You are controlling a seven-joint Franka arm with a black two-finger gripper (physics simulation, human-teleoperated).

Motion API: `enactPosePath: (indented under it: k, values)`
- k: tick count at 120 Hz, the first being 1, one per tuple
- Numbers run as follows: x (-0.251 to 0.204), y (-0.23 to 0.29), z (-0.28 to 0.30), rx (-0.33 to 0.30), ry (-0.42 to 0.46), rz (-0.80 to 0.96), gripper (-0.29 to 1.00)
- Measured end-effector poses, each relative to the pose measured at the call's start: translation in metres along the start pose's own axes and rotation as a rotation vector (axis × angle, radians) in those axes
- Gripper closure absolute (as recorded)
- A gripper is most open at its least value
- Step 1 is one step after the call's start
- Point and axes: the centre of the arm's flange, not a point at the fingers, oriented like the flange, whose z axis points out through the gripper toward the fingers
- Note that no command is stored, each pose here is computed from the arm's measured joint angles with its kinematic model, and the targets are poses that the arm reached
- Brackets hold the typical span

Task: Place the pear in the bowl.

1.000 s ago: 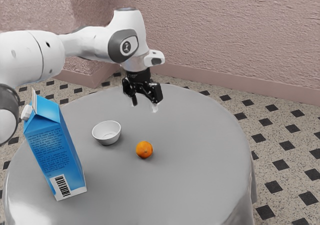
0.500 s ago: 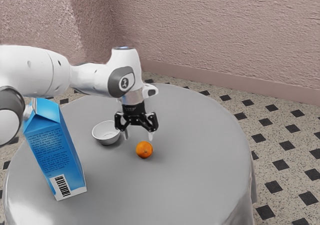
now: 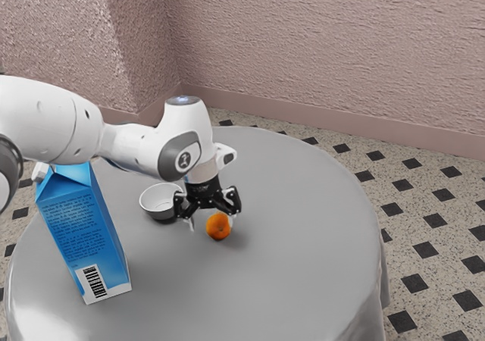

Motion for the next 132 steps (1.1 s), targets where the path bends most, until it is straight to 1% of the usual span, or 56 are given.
enactPosePath:
  k: [4, 32, 50, 72, 104, 132]
  values:
    - [0.0, 0.001, 0.0, -0.003, 0.016, -0.002, 0.0]
    - [-0.014, 0.005, 0.01, -0.03, 0.041, -0.047, 0.0]
    - [-0.017, 0.003, 0.017, -0.028, 0.04, -0.075, 0.0]
    - [-0.006, 0.008, 0.023, -0.025, 0.054, -0.096, 0.0]
    - [-0.006, 0.005, 0.031, -0.01, 0.04, -0.119, 0.0]
    - [0.007, 0.005, 0.034, -0.004, 0.051, -0.132, 0.0]
